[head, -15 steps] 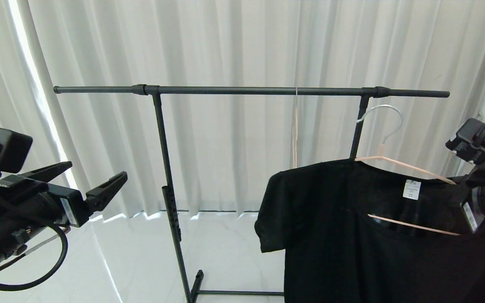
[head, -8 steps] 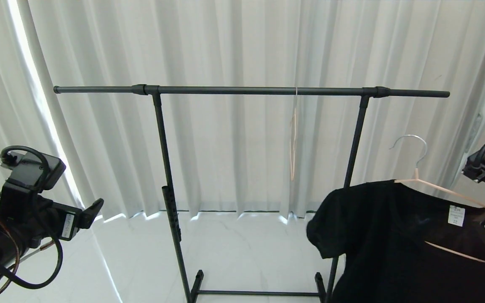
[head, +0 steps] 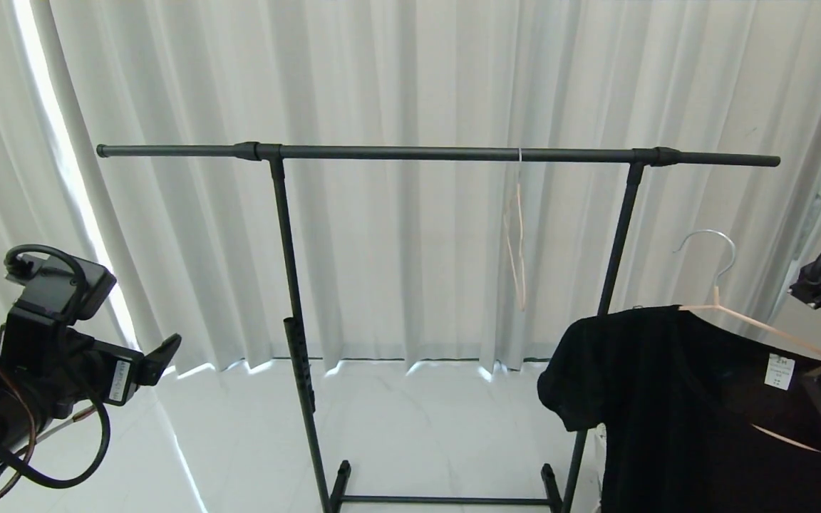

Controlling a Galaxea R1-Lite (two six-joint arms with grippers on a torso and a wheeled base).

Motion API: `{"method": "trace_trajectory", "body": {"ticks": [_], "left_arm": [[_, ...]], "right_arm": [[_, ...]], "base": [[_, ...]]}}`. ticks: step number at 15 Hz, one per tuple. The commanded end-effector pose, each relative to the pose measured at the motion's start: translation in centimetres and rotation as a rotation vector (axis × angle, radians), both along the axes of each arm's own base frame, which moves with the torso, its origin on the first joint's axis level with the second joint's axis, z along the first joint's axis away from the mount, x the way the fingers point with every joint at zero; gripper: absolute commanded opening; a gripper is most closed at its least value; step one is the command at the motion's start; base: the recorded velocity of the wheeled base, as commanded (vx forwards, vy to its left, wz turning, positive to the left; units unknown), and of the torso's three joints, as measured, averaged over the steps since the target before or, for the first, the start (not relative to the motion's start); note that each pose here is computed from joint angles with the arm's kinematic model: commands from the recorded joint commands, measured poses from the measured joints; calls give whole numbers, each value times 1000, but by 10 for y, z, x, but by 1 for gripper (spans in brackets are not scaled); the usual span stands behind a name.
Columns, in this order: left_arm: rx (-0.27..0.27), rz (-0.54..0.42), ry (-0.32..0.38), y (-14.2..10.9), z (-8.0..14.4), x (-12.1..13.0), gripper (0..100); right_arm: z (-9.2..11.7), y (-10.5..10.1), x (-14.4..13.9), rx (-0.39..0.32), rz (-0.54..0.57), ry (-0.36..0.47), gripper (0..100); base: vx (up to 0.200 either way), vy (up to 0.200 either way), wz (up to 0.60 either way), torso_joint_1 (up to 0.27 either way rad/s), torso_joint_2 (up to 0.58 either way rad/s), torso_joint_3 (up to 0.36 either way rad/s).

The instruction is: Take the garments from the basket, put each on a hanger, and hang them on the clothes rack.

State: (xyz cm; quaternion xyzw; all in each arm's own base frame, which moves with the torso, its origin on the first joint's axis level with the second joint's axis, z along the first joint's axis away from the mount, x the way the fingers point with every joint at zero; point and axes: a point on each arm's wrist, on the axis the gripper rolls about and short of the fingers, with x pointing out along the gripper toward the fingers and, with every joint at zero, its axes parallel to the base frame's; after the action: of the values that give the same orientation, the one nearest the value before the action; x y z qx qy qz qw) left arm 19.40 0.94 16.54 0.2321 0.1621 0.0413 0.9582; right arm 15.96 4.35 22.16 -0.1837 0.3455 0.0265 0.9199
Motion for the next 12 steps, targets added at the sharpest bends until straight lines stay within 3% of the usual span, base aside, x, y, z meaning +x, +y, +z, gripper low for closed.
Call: {"method": "trace_trajectory", "body": {"ticks": [1, 5, 10, 12], "left_arm": [[0, -6, -2, -1, 0, 0, 100], [-2, -15, 2, -3, -1, 1, 100], [-3, -12, 8, -3, -2, 0, 100], [-3, -15, 8, -3, -2, 0, 100]], "right_arm": [[-1, 1, 1, -4, 3, 8, 0], [-5, 17, 2, 30, 56, 26, 0], [10, 75, 32, 224, 76, 20, 0], [22, 92, 57, 249, 61, -18, 0]], "base": [[0, 200, 0, 2, 2, 2], [0, 200, 0, -2, 1, 5], [0, 0, 0, 0, 0, 0], [0, 0, 0, 0, 0, 0]]}}
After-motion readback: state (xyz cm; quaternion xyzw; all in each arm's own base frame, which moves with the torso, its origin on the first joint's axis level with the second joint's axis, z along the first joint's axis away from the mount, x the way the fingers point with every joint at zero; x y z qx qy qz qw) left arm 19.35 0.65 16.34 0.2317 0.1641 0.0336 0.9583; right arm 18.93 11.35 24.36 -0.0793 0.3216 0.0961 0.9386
